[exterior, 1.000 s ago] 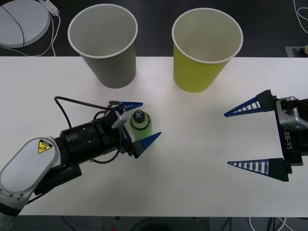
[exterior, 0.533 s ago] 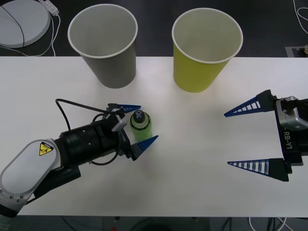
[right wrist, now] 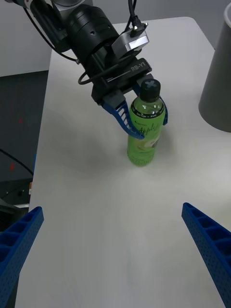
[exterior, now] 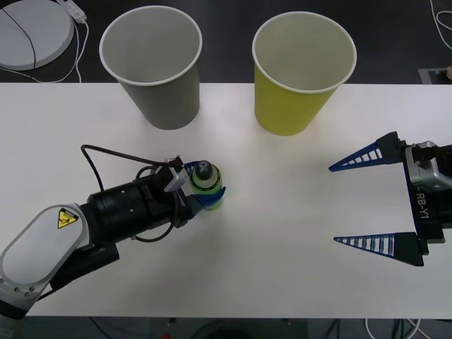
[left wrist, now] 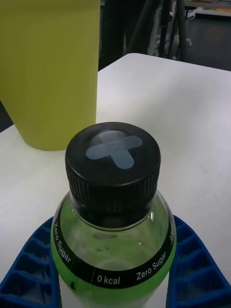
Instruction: Put the can into the green bin and the plastic bottle into the gray bin
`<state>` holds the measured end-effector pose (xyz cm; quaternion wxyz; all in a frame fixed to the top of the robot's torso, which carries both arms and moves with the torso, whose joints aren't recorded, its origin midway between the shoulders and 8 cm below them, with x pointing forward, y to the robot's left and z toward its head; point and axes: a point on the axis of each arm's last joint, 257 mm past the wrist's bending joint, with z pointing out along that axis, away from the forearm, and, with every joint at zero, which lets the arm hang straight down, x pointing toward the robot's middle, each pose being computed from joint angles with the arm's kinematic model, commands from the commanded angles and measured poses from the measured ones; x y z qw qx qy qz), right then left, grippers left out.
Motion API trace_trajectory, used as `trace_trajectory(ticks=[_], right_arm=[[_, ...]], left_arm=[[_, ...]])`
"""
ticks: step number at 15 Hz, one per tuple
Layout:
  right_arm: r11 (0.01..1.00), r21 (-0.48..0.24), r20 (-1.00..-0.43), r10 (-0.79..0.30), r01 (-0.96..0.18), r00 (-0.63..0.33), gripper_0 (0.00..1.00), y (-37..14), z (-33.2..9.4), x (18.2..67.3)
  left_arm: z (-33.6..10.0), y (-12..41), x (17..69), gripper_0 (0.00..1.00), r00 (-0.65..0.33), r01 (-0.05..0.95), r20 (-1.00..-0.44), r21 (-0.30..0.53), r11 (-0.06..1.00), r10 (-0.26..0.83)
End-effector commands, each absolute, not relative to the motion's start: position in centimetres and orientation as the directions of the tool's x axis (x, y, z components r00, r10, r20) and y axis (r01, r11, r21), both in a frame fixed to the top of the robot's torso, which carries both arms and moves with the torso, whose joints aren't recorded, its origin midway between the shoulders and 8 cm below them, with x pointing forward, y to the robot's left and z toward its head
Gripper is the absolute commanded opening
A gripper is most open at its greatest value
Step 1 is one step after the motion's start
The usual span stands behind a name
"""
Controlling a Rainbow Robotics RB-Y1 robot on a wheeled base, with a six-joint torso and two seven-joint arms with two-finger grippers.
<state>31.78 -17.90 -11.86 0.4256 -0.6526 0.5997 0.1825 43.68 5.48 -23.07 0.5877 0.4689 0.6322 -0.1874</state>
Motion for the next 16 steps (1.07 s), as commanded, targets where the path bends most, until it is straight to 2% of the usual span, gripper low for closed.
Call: trace_trajectory(ticks=[1, 11, 16], right_arm=[[0.082, -0.336, -0.749, -0.627, -0.938, 0.214, 1.0, -17.9, -11.9, 31.8], [0.082, -0.336, -0.749, -0.627, -0.938, 0.214, 1.0, -17.9, -11.9, 31.8], [0.082, -0.336, -0.749, -0.627, -0.938, 0.214, 1.0, -17.9, -11.9, 31.8]], left_arm=[[-23.0, 5.5, 43.7, 0.0, 0.131, 0.812, -0.919, 0.314, 0.491, 0.372], [-22.1, 6.8, 43.7, 0.0, 0.116, 0.833, -0.916, 0.3, 0.464, 0.384], [-21.1, 8.8, 44.0, 0.0, 0.075, 0.848, -0.915, 0.268, 0.457, 0.396]])
